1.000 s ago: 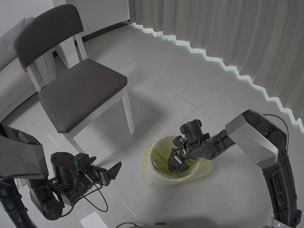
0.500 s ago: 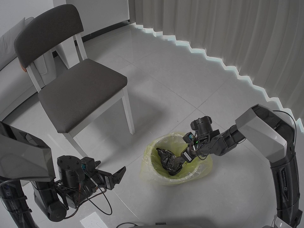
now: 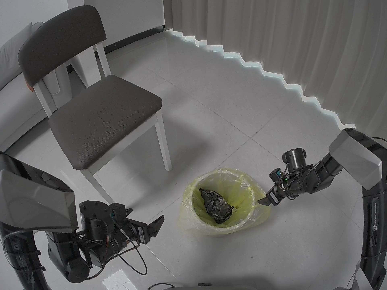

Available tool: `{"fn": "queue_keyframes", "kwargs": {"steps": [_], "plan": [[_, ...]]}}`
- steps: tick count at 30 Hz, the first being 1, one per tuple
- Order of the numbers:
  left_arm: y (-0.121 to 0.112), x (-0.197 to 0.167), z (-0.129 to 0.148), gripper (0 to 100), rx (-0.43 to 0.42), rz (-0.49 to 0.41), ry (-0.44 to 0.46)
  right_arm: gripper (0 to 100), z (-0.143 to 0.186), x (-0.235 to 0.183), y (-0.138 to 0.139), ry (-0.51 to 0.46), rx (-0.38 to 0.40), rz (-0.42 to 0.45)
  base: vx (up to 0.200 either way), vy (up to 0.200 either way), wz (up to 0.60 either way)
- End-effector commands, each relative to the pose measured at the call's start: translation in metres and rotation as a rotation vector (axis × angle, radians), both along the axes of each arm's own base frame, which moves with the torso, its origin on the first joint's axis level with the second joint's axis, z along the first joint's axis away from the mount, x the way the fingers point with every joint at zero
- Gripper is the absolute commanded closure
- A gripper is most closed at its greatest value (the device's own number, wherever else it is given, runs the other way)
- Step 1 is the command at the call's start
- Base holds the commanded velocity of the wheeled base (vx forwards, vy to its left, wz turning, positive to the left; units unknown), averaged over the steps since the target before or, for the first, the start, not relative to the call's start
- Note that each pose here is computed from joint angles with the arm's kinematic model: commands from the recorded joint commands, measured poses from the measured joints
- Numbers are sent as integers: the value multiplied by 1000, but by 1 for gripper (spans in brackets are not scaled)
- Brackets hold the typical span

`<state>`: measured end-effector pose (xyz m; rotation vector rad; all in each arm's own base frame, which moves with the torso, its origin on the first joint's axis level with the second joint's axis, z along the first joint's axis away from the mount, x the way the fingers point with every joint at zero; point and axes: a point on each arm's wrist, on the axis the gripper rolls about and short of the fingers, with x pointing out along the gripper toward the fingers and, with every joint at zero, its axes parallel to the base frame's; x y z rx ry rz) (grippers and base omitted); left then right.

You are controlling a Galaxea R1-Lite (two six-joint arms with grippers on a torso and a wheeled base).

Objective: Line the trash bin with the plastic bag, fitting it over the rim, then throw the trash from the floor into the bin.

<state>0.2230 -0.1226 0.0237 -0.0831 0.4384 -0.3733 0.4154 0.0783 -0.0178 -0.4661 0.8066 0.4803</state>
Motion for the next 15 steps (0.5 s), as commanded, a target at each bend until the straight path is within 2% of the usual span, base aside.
{"fn": "queue_keyframes", "kwargs": {"steps": [1,7,15], "plan": [[-1,1,-3,0,-2,0,-2,0,0,-4,-14,12,3,-19,0,0,0],[-2,3,-5,0,4,9,2,0,-5,-3,-17,16,-17,-1,0,0,0],[-6,13,-11,0,4,23,-4,0,-40,26,-10,24,-33,21,0,0,0]]}}
